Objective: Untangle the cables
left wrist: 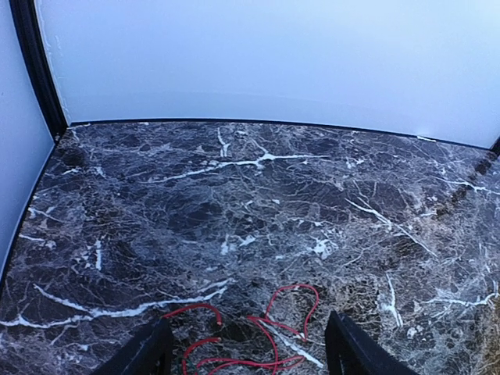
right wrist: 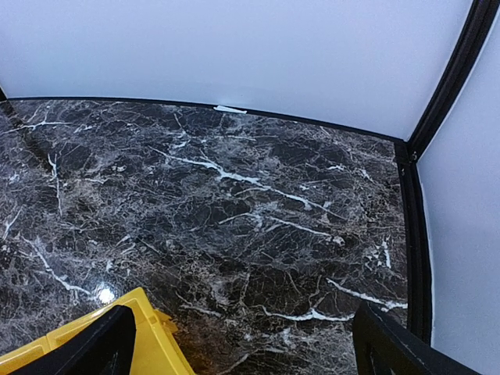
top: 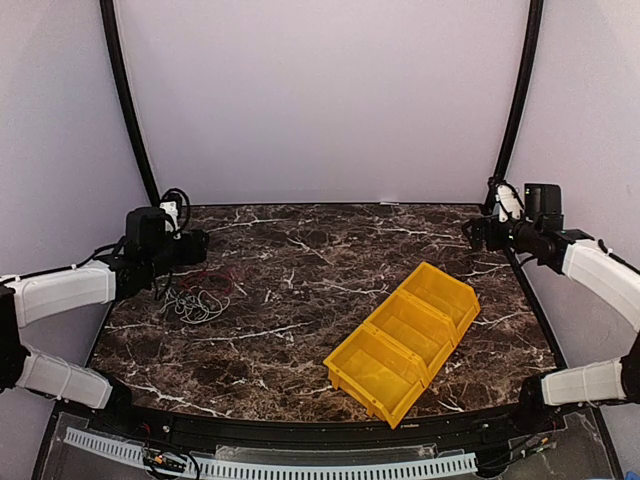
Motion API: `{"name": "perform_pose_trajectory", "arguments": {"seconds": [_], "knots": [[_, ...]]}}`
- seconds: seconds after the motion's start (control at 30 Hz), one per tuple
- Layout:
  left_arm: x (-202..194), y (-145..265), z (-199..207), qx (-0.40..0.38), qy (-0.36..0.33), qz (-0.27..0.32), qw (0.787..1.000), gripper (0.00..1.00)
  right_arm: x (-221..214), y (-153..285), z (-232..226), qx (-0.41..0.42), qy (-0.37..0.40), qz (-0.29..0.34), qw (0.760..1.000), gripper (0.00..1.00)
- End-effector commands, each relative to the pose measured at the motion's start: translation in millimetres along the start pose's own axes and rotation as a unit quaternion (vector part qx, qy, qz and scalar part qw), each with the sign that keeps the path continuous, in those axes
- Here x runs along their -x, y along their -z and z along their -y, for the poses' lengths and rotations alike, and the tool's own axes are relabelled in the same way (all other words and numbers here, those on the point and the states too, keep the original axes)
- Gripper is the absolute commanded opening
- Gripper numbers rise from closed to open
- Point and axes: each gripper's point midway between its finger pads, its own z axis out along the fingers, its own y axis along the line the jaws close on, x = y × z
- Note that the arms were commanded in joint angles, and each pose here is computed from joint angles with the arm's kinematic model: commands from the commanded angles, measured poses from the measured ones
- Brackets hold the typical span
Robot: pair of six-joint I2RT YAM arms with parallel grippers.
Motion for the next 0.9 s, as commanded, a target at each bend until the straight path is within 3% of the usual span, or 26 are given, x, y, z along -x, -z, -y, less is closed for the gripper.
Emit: {"name": "perform_pose_trajectory", "arguments": {"seconds": [0.0,0.17,0.4,0.63,0.87], "knots": [[18,8,27,-0.085,-0.008,0.058,0.995,0.70,4,-2,4,0.002,0.005,0.045,0.999,0.99],[11,24,71,-0.158,-0.059,0.061,0.984,0.71,-29,-6,-26,0.090,0.078,0.027,0.993,0.99],[-16,72,173,-0.298,-0.114,0.024,0.947,0.74,-54,2,-64,0.190,0.162,0.025,0.968,0.97],[-67,120,261,-0.368,-0.146,-0.068,0.916,0.78,-57,13,-82,0.230,0.210,0.042,0.949,0.96],[-118,125,313,-0.340,-0.185,-0.196,0.901,0.81,-54,19,-92,0.239,0.237,0.054,0.940,0.96]]}}
